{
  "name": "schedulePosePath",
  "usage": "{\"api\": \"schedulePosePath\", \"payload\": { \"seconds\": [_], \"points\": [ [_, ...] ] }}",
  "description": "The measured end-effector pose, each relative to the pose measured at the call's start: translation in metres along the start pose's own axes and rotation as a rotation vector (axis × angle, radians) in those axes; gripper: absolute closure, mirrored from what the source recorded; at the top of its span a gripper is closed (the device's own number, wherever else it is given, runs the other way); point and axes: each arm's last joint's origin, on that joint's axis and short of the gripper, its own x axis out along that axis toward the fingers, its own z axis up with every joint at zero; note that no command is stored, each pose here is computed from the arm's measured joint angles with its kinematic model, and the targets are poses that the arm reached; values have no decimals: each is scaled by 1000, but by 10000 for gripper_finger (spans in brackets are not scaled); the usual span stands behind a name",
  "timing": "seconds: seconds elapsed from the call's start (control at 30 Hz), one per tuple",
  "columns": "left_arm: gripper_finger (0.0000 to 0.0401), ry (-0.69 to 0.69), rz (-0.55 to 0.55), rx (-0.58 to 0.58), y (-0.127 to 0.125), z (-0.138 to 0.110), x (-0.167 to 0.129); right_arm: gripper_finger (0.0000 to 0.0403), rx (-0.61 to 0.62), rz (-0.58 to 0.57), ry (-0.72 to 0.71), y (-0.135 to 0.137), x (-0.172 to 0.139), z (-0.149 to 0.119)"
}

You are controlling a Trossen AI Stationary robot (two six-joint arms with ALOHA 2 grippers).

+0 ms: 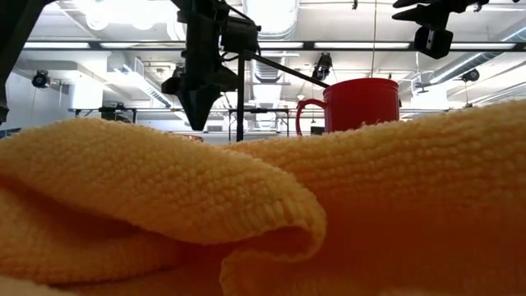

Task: Stack small to large cups/mugs on shelf
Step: Put the orange cup on the shelf

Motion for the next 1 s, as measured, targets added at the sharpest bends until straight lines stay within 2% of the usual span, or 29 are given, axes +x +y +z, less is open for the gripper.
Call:
{"api": "schedulePosePath", "payload": {
  "seconds": [0.37, 0.63, 1.0],
  "points": [
    [340, -17, -45, -14, -1, 3, 5, 339, -1, 0, 0, 0, 0, 0],
    [340, 16, 4, -8, 2, -3, 16, 339, -1, 0, 0, 0, 0, 0],
    [340, 23, 8, -6, 3, -2, 21, 339, -2, 0, 0, 0, 0, 0]
  ]
}}
